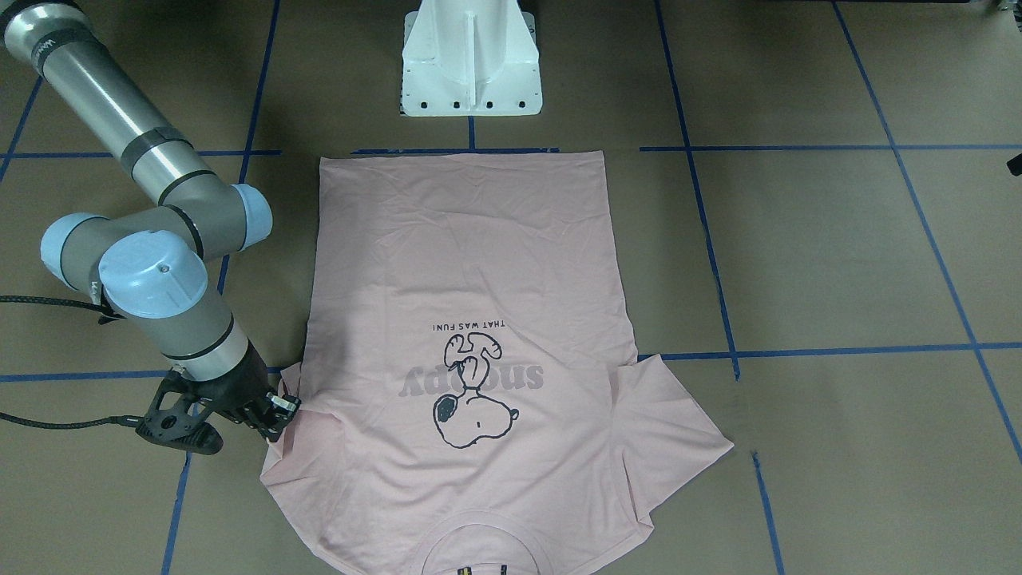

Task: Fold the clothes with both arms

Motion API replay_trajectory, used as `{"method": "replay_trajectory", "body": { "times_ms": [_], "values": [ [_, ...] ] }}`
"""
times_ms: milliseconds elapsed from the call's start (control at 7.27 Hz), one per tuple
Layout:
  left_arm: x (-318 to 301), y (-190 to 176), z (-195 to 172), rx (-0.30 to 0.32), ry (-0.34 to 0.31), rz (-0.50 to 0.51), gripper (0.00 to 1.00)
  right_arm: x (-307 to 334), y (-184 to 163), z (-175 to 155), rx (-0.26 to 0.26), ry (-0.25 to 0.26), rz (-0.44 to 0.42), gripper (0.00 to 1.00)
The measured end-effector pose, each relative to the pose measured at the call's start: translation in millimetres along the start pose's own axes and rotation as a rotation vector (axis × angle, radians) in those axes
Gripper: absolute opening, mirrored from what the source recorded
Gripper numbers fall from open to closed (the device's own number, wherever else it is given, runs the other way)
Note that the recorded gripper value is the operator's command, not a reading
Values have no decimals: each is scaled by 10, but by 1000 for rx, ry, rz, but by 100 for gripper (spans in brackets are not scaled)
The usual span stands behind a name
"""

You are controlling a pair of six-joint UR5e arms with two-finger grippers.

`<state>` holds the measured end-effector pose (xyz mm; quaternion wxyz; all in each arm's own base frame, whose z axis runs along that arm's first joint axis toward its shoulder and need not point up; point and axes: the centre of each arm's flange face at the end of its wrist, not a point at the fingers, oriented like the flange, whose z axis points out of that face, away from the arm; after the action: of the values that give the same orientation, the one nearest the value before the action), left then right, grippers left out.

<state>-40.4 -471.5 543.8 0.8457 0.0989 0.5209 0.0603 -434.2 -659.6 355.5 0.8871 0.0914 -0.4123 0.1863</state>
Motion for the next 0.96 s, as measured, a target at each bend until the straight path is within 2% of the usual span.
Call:
{"method": "replay_trajectory", "body": {
  "times_ms": [275,688,825,962],
  "values": [
    [21,-3,-10,2,1,4,100,-820,102,-19,35,39,10,0],
    [39,-12,-19,4,1,8,100,-1313,399,234,82,90,-22,0],
    [42,-13,-21,4,1,9,100,-1376,493,310,92,103,-33,69],
    [45,-13,-22,5,1,10,100,-1425,598,401,107,120,-47,100]
  ]
}}
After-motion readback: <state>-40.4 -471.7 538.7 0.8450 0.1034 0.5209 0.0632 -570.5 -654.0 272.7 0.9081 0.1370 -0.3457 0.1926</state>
